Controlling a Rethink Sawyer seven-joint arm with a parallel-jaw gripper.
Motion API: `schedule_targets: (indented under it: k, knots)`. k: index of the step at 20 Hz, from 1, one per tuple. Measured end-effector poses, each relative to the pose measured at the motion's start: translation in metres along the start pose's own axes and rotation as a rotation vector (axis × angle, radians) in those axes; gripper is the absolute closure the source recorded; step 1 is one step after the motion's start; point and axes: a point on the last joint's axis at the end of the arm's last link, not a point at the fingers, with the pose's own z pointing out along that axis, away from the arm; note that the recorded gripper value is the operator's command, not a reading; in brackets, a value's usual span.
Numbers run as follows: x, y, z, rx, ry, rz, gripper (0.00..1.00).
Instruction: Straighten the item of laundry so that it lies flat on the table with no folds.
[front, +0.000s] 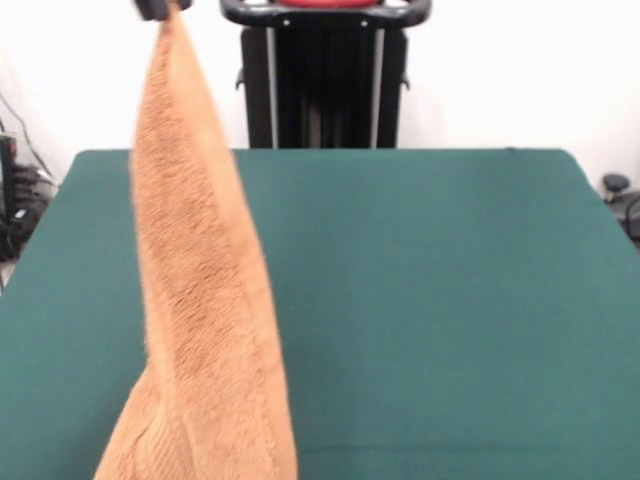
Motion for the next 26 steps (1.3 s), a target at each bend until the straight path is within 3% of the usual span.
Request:
schedule_targets:
  k: [6,13,21,26]
  knots:
    - [0.002,0.038,0.005,-0.09,0.007,0.018,1.0]
    - [0.001,0.074,0.015,-0.156,0.029,0.012,1.0]
    - [0.015,0.107,0.057,-0.24,0.083,0.02,1.0]
    - [0.025,0.109,0.089,-0.235,0.081,0.039,1.0]
